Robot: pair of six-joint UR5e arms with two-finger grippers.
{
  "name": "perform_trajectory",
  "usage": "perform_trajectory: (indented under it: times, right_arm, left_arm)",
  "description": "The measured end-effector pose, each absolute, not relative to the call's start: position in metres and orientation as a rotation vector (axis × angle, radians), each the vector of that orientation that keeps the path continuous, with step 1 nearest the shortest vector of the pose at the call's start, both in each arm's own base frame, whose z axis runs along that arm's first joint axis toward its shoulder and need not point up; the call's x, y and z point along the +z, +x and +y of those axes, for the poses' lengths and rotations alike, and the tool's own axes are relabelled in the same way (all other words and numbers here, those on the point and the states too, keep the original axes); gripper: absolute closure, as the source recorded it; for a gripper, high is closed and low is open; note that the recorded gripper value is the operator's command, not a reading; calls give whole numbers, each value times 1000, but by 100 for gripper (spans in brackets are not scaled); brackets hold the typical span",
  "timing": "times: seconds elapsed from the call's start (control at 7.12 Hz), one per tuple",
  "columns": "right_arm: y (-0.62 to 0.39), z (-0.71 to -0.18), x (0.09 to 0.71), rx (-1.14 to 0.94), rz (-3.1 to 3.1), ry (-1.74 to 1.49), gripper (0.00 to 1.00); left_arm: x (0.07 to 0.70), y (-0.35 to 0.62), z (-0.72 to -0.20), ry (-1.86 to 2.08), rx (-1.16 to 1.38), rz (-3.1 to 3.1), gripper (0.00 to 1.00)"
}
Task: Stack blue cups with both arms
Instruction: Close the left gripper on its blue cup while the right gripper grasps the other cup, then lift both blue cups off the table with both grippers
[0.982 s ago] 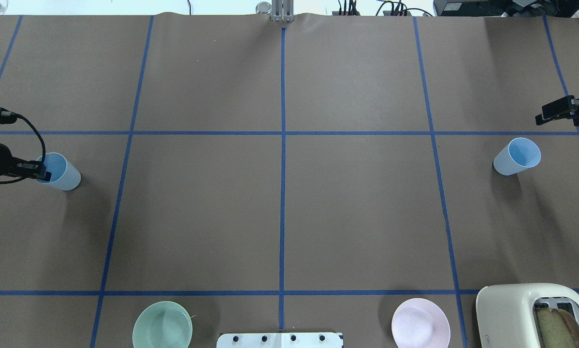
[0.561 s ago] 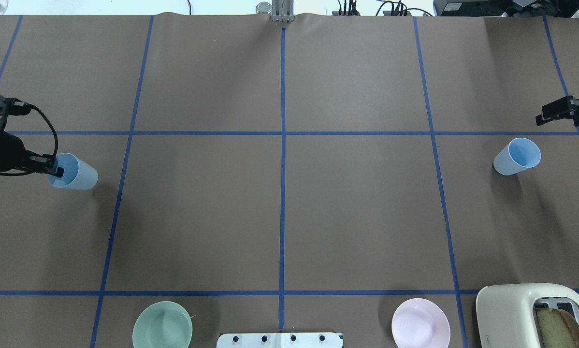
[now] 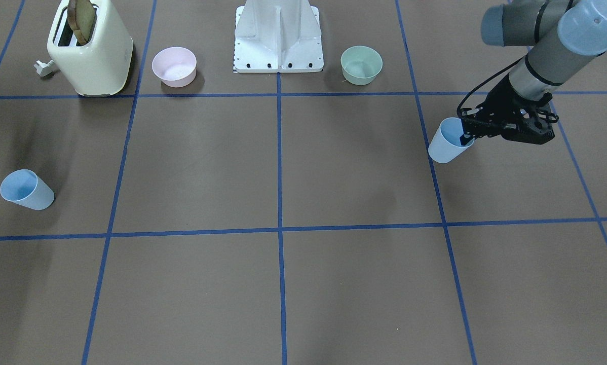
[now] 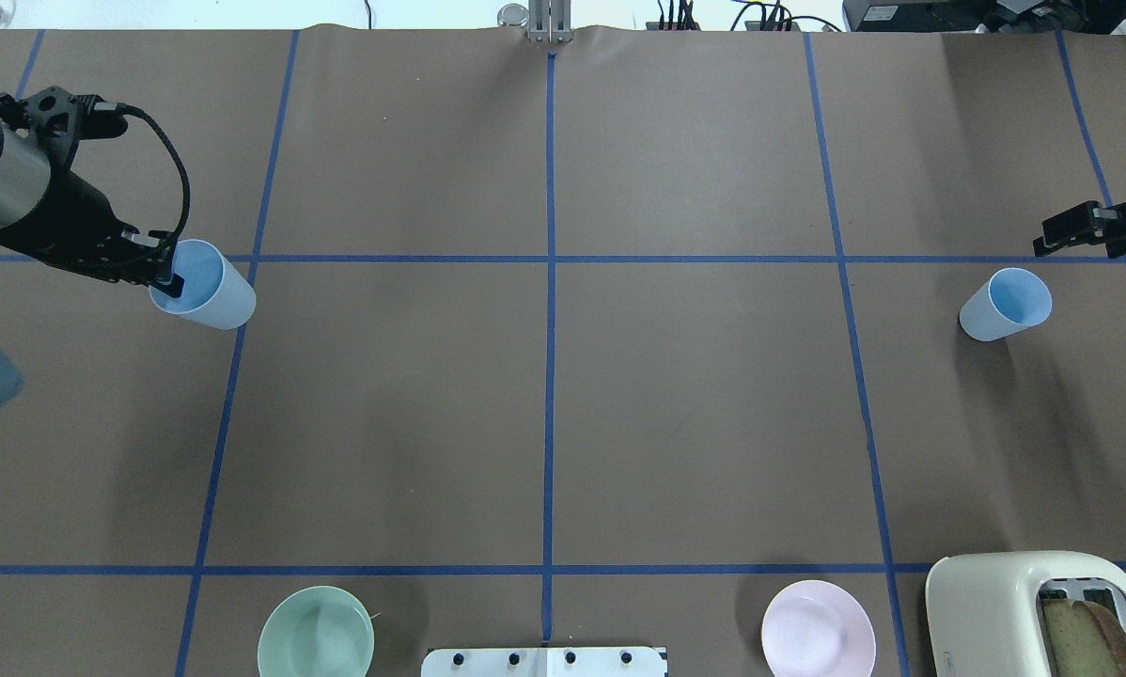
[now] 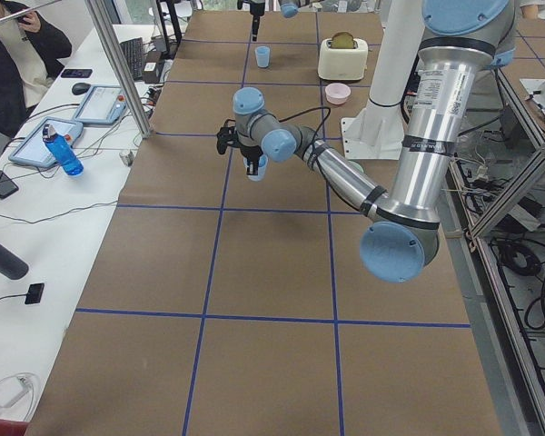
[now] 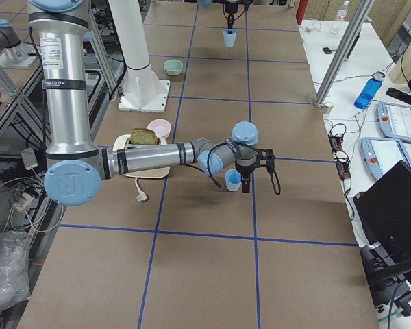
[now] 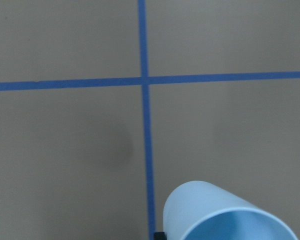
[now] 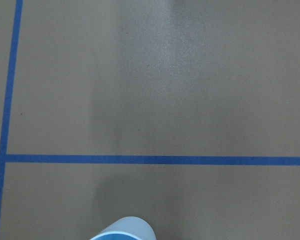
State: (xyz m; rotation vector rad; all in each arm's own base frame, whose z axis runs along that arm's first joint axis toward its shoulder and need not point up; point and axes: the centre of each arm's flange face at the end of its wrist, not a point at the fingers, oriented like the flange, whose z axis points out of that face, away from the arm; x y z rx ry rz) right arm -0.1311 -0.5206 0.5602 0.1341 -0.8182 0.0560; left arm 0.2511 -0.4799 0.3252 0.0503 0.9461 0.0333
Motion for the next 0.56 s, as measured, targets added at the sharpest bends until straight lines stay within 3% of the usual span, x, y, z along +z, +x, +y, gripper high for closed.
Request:
perform_trajectory:
  times: [0.56]
  right_arm:
    - [-159,-504,575,22,-799,119,0]
  left_arm:
    - [269,249,-495,45,10,938,100]
